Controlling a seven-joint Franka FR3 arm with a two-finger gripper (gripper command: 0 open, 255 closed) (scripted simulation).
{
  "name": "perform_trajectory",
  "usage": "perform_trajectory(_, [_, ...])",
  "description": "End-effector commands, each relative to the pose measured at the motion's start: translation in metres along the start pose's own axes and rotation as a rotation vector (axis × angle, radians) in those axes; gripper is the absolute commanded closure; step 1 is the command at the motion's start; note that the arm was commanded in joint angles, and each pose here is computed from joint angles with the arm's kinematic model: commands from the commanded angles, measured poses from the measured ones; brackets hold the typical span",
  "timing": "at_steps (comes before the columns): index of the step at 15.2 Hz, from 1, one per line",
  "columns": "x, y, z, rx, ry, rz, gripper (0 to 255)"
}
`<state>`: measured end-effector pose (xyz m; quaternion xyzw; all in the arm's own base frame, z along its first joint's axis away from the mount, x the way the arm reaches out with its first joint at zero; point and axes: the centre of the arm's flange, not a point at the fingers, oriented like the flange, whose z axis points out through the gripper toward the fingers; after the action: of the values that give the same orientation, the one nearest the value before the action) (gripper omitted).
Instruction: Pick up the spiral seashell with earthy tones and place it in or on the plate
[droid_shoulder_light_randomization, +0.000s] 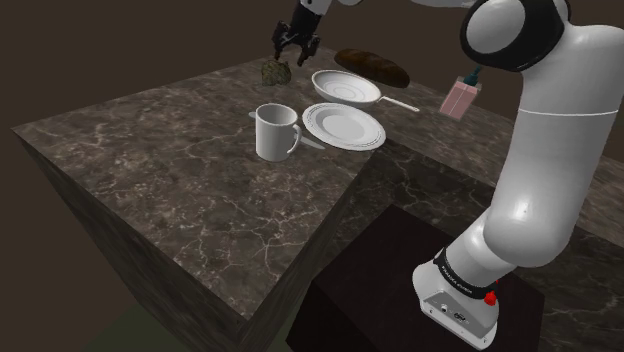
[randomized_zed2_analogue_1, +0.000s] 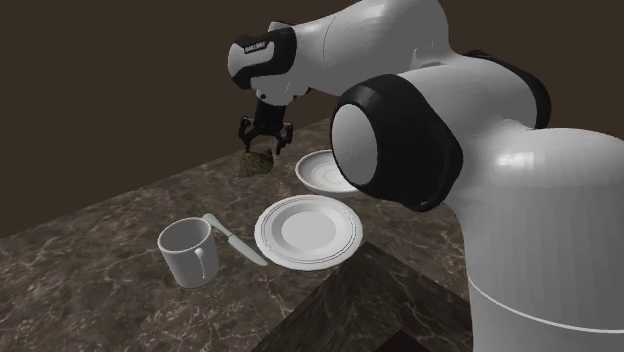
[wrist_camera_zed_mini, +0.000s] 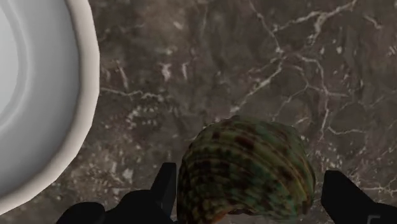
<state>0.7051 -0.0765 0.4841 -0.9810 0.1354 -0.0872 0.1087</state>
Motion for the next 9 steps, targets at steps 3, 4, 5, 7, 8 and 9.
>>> perform_trajectory(3, [0.036, -0.021, -0.009, -0.235, 0.132, 0.321, 0])
perform_trajectory(4, [0.036, -0.022, -0.009, -0.237, 0.133, 0.324, 0])
perform_trajectory(5, [0.037, -0.020, -0.004, -0.237, 0.133, 0.324, 0])
perform_trajectory(7, [0.038, -0.018, 0.006, -0.237, 0.133, 0.324, 0])
perform_trajectory(8, [0.038, -0.016, 0.011, -0.237, 0.133, 0.324, 0])
perform_trajectory(9, [0.039, -0.015, 0.016, -0.237, 0.133, 0.324, 0])
